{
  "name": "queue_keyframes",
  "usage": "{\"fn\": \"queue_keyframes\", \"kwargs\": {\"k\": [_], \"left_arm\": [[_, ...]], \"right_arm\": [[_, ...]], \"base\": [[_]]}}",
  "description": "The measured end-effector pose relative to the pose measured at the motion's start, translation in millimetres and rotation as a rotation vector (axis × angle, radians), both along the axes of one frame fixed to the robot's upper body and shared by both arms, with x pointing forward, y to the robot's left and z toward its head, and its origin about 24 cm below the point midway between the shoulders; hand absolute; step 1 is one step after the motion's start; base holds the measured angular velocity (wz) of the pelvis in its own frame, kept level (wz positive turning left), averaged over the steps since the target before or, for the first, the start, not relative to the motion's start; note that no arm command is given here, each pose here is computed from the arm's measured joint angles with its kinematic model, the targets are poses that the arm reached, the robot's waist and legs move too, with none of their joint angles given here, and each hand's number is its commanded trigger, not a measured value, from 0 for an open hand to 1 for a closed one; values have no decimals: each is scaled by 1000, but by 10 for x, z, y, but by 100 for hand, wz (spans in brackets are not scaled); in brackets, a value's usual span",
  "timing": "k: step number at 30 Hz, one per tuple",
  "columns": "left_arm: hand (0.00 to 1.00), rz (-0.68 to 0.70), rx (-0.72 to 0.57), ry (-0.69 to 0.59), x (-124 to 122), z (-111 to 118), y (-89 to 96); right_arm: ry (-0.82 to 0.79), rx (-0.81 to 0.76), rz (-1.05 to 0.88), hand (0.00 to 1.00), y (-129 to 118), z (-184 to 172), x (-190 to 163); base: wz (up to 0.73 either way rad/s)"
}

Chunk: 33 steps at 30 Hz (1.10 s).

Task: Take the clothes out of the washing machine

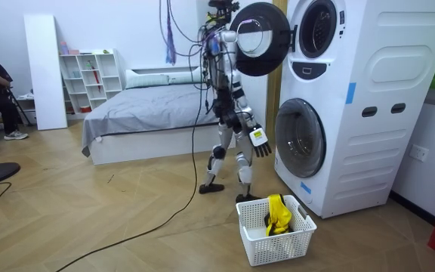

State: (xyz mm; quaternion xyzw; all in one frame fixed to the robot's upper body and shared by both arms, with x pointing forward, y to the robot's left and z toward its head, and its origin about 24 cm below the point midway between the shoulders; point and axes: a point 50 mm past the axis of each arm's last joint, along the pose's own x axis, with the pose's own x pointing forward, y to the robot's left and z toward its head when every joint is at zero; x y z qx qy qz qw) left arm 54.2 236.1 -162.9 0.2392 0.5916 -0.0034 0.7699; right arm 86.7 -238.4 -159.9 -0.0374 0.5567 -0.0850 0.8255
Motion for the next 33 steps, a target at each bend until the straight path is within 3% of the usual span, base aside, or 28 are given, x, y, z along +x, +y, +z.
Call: {"fn": "queue_keyframes", "kwargs": {"k": [5, 10, 22, 33], "left_arm": [[0, 39, 7, 32, -146, -23, -6], [0, 150, -7, 22, -214, -22, 24], [0, 402, -51, -90, -188, 3, 72], [0, 495, -106, -145, -101, -8, -1]], "right_arm": [[15, 22, -63, 0, -37, -3, -45], [55, 38, 38, 0, 57, -35, -75], [31, 64, 114, 0, 177, -33, 48], [-9, 47, 133, 0, 173, -7, 144]], "base": [[56], [13], [-8], [8]]}}
